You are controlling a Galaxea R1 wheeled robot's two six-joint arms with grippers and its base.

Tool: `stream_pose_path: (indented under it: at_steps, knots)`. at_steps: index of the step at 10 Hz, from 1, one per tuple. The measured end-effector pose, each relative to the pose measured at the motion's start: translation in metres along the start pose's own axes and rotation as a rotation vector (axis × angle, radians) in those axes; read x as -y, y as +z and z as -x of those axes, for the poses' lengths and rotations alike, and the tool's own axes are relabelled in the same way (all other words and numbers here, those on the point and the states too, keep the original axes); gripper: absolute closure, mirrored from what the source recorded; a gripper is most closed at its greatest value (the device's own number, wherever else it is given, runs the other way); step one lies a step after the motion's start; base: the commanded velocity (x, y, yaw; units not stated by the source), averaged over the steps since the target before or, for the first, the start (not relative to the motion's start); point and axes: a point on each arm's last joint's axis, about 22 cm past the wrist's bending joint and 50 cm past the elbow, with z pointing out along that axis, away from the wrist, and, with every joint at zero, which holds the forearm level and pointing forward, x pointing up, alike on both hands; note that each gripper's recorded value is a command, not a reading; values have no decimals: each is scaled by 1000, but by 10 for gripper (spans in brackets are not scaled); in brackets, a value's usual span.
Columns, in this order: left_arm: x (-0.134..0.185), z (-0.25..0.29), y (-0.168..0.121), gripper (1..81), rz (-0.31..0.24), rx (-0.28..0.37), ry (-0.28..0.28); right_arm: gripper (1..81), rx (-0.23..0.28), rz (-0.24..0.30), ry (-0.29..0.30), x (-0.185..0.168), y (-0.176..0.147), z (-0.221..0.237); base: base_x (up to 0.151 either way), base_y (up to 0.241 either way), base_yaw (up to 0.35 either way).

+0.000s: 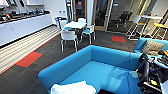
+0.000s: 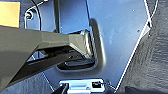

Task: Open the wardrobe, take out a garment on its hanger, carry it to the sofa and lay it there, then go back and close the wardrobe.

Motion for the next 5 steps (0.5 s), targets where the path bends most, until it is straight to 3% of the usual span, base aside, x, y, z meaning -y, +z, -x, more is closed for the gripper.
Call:
stream_pose_path:
  at_steps: [3,5]
  knots:
    - [-28,3,16,10,42,0,-3,10,-7,-1,-3,1,1,-5,0,0,0]
    - [-28,3,16,10,43,2,2,10,-10,-2,-3,1,1,-8,-64,0,0]
